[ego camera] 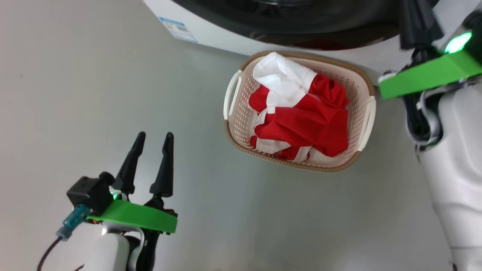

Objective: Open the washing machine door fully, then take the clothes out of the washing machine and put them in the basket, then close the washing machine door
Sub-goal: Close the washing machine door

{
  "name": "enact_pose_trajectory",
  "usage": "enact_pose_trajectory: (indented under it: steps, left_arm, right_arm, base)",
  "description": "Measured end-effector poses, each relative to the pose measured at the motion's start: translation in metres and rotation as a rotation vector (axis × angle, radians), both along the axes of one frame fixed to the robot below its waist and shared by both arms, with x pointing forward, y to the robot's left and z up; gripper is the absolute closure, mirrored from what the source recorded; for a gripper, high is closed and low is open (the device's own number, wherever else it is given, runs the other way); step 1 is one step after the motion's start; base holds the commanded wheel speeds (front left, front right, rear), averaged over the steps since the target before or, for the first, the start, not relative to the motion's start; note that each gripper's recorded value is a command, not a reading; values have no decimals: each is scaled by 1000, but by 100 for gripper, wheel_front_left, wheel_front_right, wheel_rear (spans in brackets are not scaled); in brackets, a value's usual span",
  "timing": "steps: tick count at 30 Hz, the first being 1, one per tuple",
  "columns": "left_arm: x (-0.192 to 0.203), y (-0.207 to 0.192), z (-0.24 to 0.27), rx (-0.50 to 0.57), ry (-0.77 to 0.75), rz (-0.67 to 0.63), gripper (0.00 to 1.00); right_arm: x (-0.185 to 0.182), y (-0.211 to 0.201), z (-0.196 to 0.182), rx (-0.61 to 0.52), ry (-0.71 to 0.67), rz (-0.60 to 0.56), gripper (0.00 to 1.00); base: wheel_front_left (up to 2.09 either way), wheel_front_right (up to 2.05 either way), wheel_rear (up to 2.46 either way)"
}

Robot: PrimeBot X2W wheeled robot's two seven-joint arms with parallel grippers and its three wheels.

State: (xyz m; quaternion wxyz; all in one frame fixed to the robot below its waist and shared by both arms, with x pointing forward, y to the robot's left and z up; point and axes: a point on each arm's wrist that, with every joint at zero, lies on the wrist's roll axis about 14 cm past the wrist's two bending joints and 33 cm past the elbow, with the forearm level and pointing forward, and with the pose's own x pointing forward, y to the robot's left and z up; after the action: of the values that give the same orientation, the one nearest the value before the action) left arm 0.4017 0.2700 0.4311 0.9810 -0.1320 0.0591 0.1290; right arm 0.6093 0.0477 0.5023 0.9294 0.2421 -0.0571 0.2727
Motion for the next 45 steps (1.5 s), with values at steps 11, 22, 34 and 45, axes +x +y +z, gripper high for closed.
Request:
enact_pose_trajectory:
  steps: [11,22,34,45]
  left_arm:
    - [-25,-1,9,29,-9,6,0]
    - [-35,-10,19,46,-37,-42,0]
    - [-46,-32,23,51,-51,-135,0]
    - [-48,-56,28,35,-80,-212,0]
  right_arm:
    - [-64,-10,-10,-67,66,45,100]
    - [-120,-55,-28,-115,151,-24,0]
    - [-179,-118,-46,-147,242,-163,0]
    - [-225,-176,-53,-160,283,-314,0]
  base:
    - [0,0,0]
    - [0,0,0]
    - [0,0,0]
    - [0,0,0]
